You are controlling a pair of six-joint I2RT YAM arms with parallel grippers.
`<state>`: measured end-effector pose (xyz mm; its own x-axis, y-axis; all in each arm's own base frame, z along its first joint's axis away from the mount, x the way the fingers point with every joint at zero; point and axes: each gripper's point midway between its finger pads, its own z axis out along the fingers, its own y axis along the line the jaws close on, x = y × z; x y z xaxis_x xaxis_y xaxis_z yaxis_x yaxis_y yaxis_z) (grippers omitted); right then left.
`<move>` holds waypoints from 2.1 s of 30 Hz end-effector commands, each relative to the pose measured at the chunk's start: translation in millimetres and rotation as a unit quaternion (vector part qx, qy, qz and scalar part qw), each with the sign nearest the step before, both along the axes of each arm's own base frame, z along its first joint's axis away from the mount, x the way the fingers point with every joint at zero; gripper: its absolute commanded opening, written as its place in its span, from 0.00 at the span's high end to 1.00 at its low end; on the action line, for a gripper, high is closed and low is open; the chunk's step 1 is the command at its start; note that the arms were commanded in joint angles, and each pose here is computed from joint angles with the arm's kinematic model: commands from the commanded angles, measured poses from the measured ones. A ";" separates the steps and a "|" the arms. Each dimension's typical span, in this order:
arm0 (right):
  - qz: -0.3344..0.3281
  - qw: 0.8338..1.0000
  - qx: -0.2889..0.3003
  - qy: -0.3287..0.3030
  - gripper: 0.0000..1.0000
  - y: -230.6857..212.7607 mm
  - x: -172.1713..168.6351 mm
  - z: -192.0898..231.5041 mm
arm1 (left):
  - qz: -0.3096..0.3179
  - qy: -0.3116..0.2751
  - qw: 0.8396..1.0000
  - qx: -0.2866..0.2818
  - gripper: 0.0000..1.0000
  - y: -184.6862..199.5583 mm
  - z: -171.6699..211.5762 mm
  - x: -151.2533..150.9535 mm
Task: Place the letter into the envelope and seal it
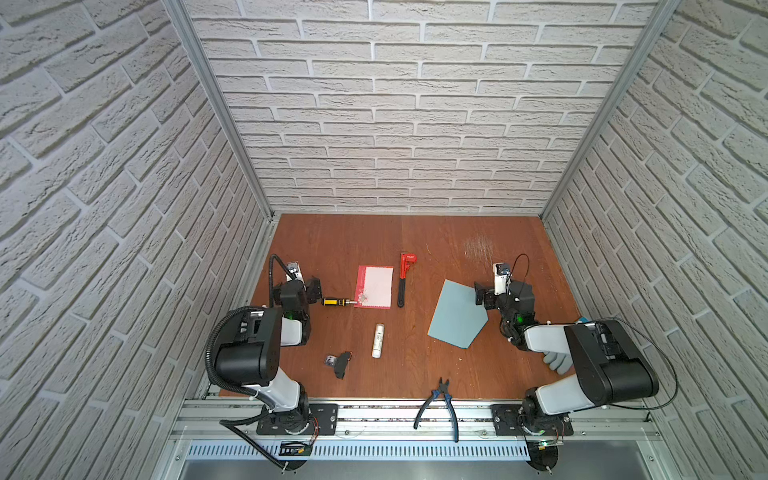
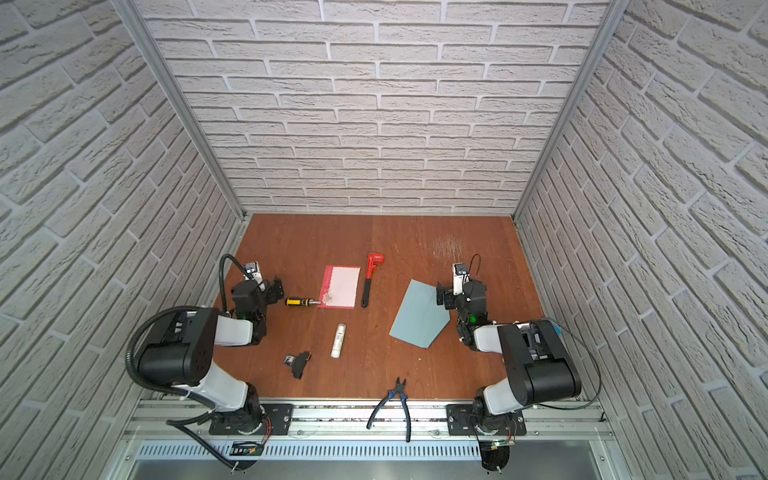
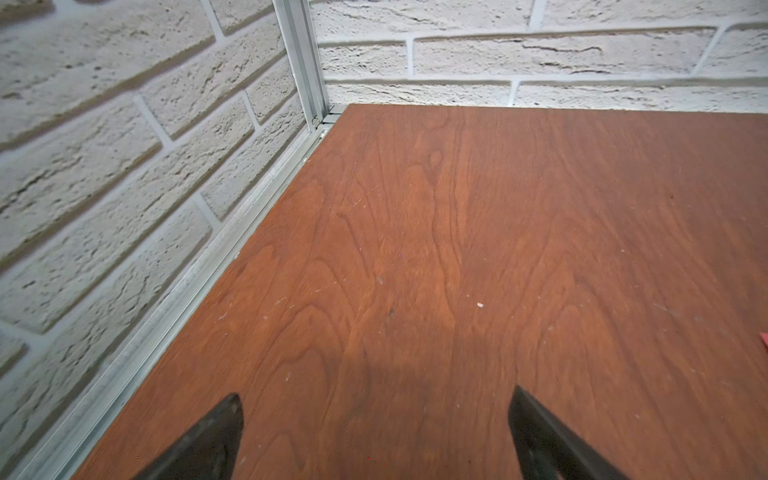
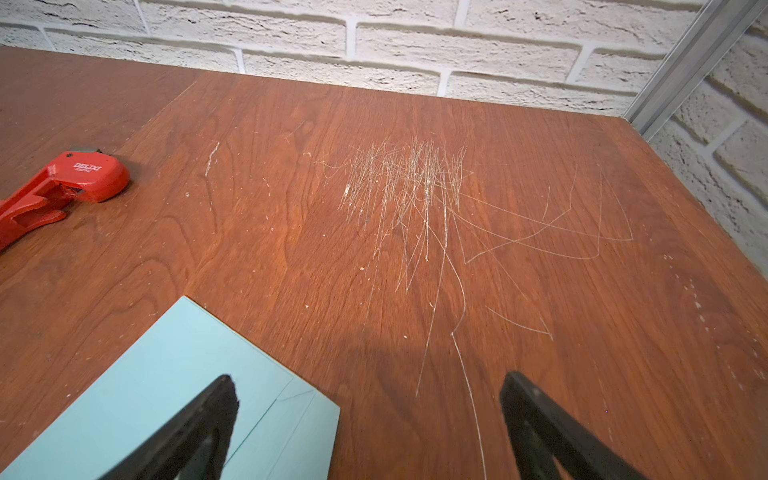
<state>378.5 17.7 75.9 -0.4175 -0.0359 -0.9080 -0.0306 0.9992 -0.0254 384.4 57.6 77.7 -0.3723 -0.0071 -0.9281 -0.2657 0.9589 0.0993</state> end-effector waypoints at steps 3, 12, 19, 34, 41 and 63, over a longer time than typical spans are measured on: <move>0.003 1.000 0.001 -0.029 0.00 0.3 8.0 18.6 | -0.001 -0.026 1.000 -0.001 0.02 0.2 14.2 4.5; 0.003 1.000 0.000 -0.029 0.00 0.2 8.0 18.6 | -0.001 -0.026 1.000 -0.002 0.02 0.4 14.2 4.7; 0.003 1.000 0.000 -0.029 0.00 0.2 8.0 18.6 | -0.001 -0.027 1.000 -0.001 0.02 0.6 14.6 4.8; 0.003 1.000 0.000 -0.028 0.00 0.1 8.5 18.6 | -0.002 -0.026 1.000 -0.002 0.02 0.1 13.9 4.9; 0.003 1.000 0.001 -0.029 0.00 0.1 8.3 18.9 | -0.001 -0.025 1.000 0.000 0.02 0.0 13.9 4.7; 0.000 0.999 0.009 -0.048 0.05 -2.8 7.1 34.6 | 0.000 -0.033 0.999 0.032 0.02 -6.6 33.8 3.3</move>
